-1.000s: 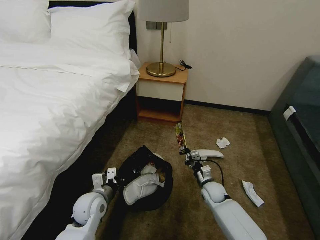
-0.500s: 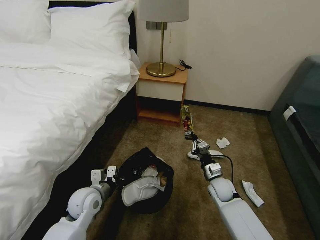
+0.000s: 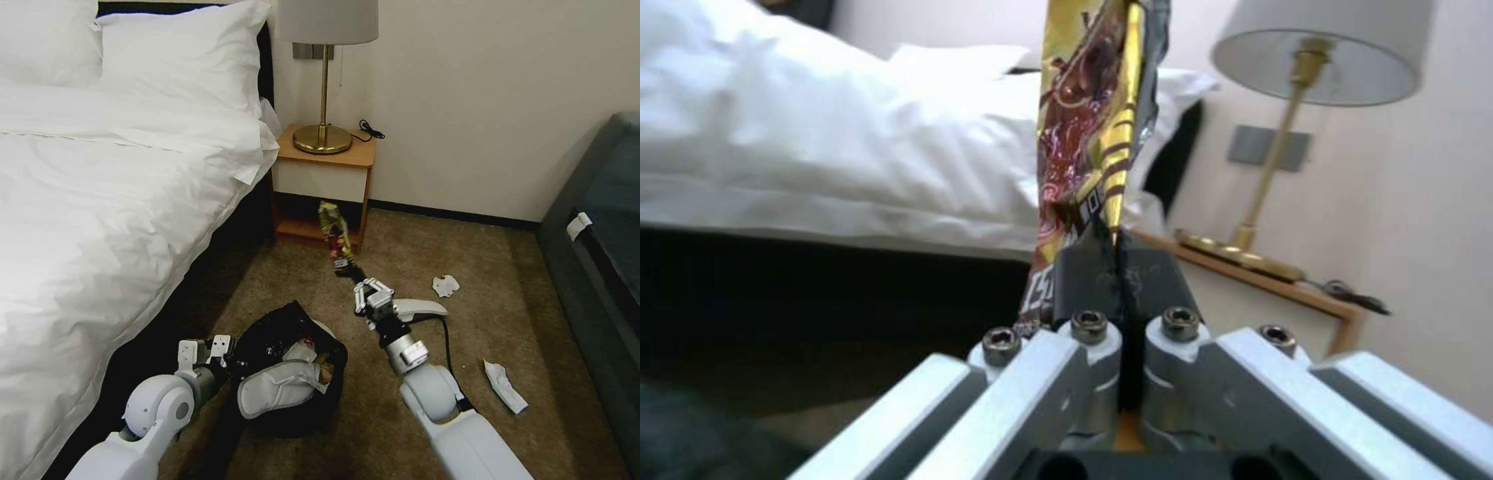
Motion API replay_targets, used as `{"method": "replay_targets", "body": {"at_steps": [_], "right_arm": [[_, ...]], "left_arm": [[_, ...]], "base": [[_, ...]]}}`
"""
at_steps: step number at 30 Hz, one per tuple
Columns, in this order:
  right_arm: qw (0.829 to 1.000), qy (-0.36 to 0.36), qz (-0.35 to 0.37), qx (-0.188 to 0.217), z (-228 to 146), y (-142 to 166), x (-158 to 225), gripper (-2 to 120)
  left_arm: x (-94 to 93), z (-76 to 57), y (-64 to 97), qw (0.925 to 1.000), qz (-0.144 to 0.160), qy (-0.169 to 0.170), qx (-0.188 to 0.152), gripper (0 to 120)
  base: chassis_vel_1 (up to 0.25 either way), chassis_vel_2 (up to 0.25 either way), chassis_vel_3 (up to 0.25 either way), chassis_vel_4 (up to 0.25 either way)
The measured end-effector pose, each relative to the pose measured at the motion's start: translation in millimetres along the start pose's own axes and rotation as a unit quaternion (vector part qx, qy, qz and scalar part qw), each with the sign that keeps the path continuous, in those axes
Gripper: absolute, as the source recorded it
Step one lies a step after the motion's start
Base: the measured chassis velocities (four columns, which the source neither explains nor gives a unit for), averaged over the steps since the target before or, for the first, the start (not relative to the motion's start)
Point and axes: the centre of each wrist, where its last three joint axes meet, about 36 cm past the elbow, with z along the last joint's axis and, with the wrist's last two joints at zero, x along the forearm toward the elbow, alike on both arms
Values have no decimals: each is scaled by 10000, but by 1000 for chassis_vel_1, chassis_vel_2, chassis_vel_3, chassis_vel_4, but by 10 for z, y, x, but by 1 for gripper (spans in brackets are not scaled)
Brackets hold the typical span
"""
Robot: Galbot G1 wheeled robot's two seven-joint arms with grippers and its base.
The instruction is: Pick up the trash bin, then pick up the garbage on the floor and place it into the trash bin.
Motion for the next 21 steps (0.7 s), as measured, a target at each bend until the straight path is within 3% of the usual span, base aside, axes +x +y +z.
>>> {"method": "replay_targets", "body": {"at_steps": [13,21], "right_arm": [[9963,487,-683,193,-99,8,575,0],[9949,632,-751,235,-92,-17,715,0]], "left_arm": [[-171,-59,48,9999,-46,-11,107,0],[-242,-117,26,9998,-64,-69,151,0]], "base": [[0,0,0,0],[0,0,0,0]]}}
